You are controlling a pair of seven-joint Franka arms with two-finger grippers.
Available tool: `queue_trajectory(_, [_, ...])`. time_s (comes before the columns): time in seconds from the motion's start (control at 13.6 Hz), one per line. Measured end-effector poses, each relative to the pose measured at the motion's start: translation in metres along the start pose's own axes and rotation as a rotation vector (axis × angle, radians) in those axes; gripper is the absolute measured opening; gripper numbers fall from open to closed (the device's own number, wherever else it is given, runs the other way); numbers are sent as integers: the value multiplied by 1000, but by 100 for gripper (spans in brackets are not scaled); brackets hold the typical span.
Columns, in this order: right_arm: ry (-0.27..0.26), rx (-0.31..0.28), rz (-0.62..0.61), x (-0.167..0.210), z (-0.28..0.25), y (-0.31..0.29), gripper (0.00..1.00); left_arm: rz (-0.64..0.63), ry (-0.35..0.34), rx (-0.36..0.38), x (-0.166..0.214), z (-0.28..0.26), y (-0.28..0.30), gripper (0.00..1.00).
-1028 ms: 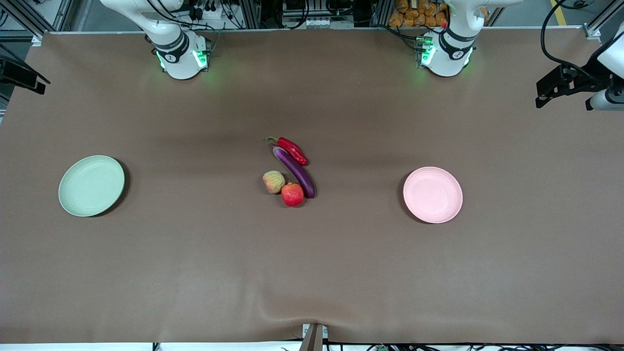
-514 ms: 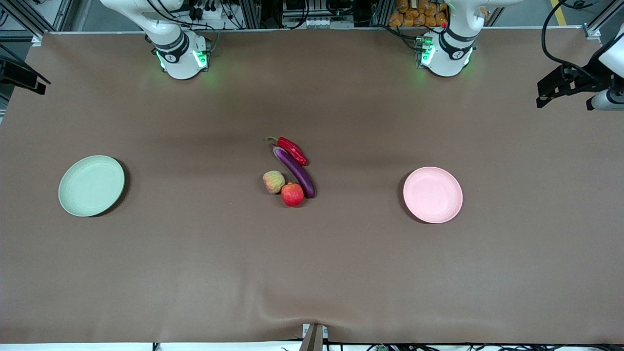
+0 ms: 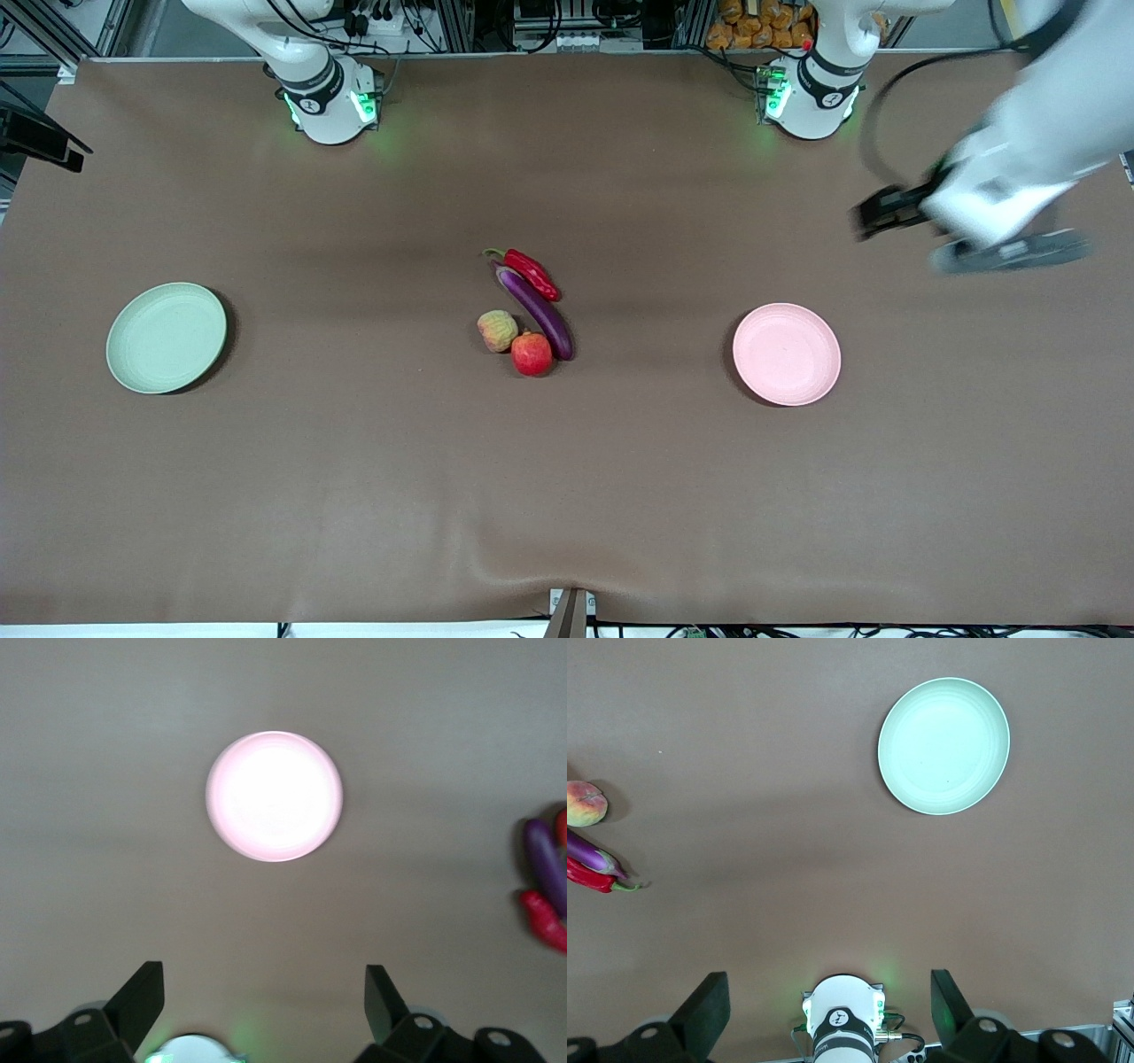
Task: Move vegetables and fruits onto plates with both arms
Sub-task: 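Reach the left gripper down to the red chili pepper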
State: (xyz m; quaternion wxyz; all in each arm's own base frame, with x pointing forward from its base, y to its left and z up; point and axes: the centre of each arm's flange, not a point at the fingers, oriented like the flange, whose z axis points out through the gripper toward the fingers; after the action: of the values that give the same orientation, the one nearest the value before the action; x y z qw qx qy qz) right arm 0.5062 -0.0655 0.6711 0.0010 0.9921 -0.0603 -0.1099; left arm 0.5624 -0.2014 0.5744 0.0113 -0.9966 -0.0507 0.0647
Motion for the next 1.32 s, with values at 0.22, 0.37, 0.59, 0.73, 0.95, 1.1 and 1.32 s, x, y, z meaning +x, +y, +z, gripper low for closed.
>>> queue_trajectory(0.22, [-1,0,2,0,0,1,100,-79,38,-28,6,53,98,100])
queue_trajectory(0.37, [-3,2,8,0,1,4,100,-136,65,-61,2,89,157,100])
queue_trajectory(0.59, [-6,4,16,1,2,8,100,-258,62,-87,-23,157,241,100])
queue_trajectory(0.73, [-7,4,20,1,2,10,100,-347,29,-55,-74,201,301,100])
queue_trajectory(0.95, [-8,5,22,1,3,11,100,-485,12,4,-175,252,376,100])
queue_trajectory(1.1, [-8,5,22,1,3,12,100,-610,27,-20,-216,281,408,100])
queue_trajectory(1.32, [-8,5,22,1,3,12,100,-798,66,-142,-223,326,434,100])
